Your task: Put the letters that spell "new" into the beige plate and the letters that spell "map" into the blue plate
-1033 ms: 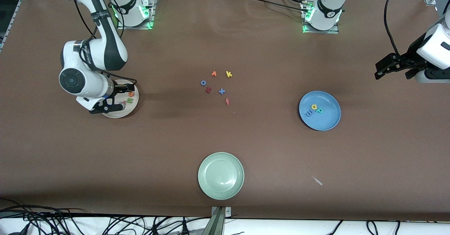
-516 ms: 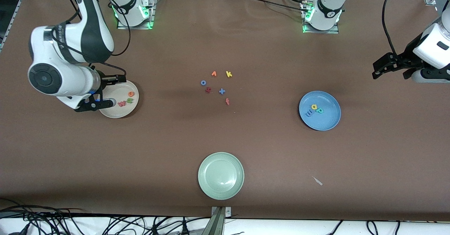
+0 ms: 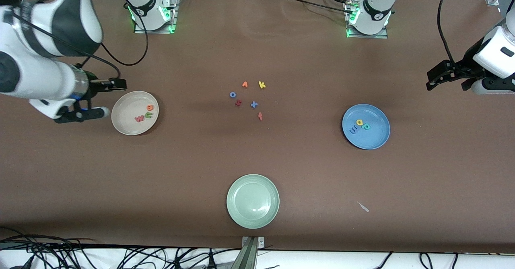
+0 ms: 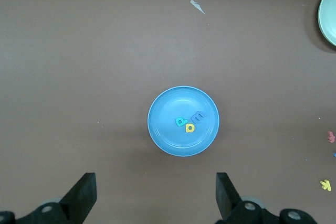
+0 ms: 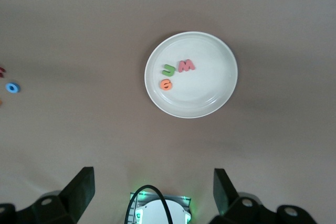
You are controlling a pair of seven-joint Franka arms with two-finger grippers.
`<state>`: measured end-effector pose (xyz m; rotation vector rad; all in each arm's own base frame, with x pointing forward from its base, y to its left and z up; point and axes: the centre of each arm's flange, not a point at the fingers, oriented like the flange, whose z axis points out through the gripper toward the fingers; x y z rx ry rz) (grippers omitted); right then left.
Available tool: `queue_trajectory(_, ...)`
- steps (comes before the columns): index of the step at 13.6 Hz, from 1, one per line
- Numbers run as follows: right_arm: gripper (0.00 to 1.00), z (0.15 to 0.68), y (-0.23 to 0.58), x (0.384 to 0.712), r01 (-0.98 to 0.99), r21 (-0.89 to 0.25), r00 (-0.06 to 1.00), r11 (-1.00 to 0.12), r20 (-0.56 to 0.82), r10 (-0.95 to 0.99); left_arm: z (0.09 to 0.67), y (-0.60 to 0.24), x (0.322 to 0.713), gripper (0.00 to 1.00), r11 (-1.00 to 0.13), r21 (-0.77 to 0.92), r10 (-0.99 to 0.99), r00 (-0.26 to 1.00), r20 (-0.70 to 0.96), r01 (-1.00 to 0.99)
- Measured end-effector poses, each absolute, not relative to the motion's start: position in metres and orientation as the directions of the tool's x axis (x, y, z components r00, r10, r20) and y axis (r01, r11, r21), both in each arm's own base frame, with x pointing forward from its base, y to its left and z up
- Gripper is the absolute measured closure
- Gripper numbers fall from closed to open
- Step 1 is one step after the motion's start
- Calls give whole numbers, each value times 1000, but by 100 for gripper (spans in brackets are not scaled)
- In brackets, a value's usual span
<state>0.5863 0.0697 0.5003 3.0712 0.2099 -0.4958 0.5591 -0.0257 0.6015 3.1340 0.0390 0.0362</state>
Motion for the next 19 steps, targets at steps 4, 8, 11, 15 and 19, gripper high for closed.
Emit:
queue_trajectory(4, 0, 557, 26, 571, 78, -9, 973, -997, -218, 78, 602, -26, 559, 0, -1000, 7, 25, 999, 23, 25)
queue_trajectory(8, 0, 579, 10, 558, 62, -3, 985, -998, -164, 61, 602, -26, 559, 0, -1000, 7, 25, 999, 23, 25)
queue_trajectory(11, 0, 576, 9, 552, 61, 6, 985, -998, -162, 59, 602, -26, 559, 0, -1000, 7, 25, 999, 23, 25)
queue_trajectory(15, 0, 574, 4, 556, 52, 8, 991, -999, -126, 51, 604, -28, 559, 0, -1000, 8, 22, 999, 28, 21)
queue_trajectory(19, 0, 574, 4, 557, 52, 9, 992, -999, -116, 51, 607, -29, 559, 0, -1000, 8, 18, 999, 34, 18)
